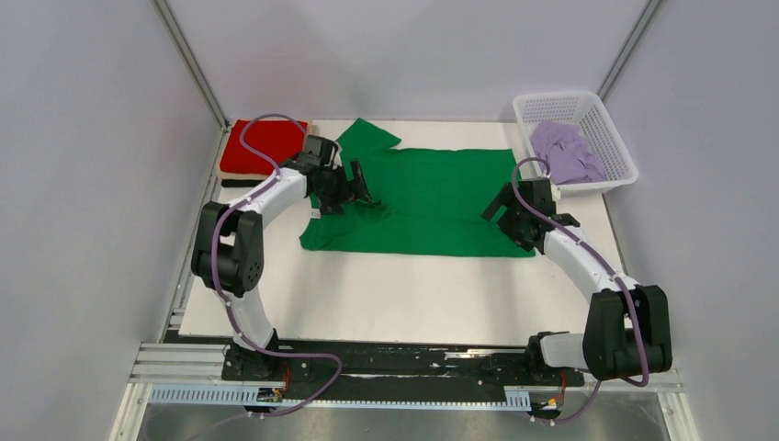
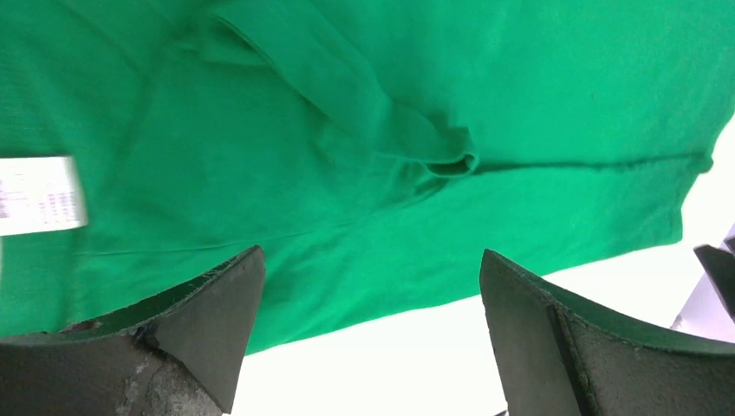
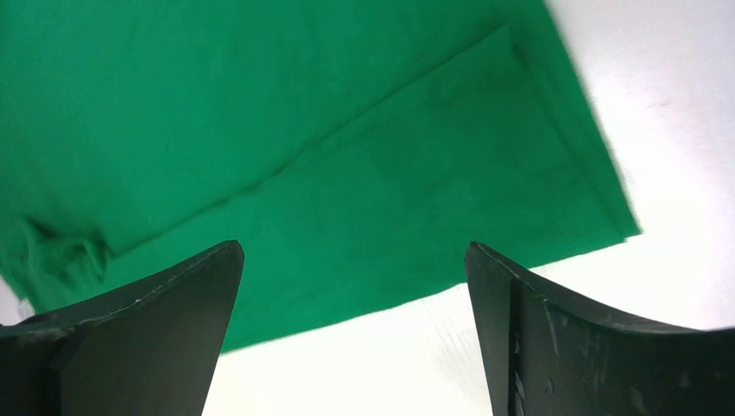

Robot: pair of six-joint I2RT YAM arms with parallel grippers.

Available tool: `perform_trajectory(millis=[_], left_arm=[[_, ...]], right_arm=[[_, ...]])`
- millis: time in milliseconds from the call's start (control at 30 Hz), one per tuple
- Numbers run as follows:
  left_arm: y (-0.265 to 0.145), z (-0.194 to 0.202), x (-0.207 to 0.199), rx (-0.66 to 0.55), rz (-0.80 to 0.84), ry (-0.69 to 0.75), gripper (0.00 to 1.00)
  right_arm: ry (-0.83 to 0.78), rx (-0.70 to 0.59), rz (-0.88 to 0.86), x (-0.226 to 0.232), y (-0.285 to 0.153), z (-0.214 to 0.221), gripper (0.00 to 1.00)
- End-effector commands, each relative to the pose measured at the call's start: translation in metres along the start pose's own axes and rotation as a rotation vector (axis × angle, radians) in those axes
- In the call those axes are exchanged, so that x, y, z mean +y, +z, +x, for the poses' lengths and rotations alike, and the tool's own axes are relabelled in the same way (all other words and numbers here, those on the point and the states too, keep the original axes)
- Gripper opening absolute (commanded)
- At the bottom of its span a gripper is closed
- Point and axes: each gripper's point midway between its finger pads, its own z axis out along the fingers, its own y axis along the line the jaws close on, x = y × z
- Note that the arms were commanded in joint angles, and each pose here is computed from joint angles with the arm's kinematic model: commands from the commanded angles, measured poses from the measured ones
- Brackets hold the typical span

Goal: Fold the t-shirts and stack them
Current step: Fold the flattened tshirt in 1/3 of the way

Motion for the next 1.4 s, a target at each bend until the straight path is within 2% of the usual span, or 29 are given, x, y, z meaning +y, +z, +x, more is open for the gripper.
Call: perform_trajectory(millis=[0,167,500,700,900,1000,1067,1133,1233,1367], left_arm=[[0.019,-0.002,-0.037,-0.027,0.172,0.012,1.0],[0.05,-0.001,-0.046,-0.002,0.178,0.018,1.0],[0.094,-0.04,-0.058,-0.035,0.179,0.023,1.0],[0.101,-0.063,-0.067,-0.029,0.159,0.104,1.0],[0.117,-0.064,-0.074,0.013,0.205,0.155,1.0],[0.106,-0.072,-0.082,-0.007,0.218,0.187,1.0],[0.086,-0.083,-0.089,-0.055,0.206,0.216,1.0],[0.048,-0.093,-0.103,-0.129,0.198,0.263,1.0],[0.022,-0.084,-0.088,-0.186,0.101,0.27,1.0],[-0.004,-0.059,-0.063,-0.231,0.034,0.223,1.0]], right_arm=[[-0.04,0.026,-0.182,0.034,-0.002,0.005,1.0],[-0.047,0.013,-0.184,0.033,0.0,0.006,1.0],[-0.073,0.015,-0.157,0.023,0.007,0.011,1.0],[-0.078,0.03,-0.152,0.023,0.011,0.014,1.0],[-0.104,0.017,-0.176,0.03,0.008,0.008,1.0],[-0.151,0.0,-0.199,0.04,0.007,0.006,1.0],[-0.209,-0.008,-0.215,0.053,0.006,0.01,1.0],[-0.269,-0.043,-0.193,0.062,0.009,0.01,1.0],[-0.338,-0.062,-0.163,0.072,0.017,0.014,1.0],[-0.374,-0.013,-0.139,0.08,0.038,0.027,1.0]])
